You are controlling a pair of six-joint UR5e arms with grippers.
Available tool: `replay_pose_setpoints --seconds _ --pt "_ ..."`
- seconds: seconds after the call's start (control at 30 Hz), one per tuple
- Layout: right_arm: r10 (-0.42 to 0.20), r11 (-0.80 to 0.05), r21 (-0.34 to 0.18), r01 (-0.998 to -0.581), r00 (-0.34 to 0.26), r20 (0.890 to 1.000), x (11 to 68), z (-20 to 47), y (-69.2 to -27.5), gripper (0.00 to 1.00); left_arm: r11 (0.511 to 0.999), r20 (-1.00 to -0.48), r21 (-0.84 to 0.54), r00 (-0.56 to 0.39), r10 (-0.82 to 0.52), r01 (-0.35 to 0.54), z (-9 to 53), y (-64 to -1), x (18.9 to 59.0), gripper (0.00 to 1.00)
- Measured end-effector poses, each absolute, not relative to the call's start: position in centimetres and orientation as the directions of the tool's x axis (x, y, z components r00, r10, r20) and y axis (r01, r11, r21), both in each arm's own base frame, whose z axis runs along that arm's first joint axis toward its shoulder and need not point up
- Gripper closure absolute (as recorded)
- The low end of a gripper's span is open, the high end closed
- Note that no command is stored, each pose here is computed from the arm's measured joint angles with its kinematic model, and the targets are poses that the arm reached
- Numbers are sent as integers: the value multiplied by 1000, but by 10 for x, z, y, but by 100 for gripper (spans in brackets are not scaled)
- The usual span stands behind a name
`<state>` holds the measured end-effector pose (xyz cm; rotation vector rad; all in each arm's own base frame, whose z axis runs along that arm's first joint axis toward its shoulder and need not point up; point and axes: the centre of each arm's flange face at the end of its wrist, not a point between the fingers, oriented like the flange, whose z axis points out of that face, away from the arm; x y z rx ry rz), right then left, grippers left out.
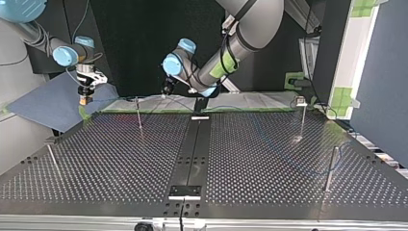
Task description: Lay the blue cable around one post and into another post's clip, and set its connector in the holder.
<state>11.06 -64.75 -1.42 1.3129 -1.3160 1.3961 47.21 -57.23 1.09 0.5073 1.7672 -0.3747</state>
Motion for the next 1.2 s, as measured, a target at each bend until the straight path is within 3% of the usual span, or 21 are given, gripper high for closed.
replay_pose_setpoints --seconds 0.43,1.2 --pt "-152 -115 -94 -989 -76 985 108 -23 -637 100 838 -953 54 -223 207 543 -4 -569 450 100" --pt "-135 -137 -100 -986 -81 987 107 -16 -644 100 837 -955 21 -237 180 547 -5 -563 460 100"
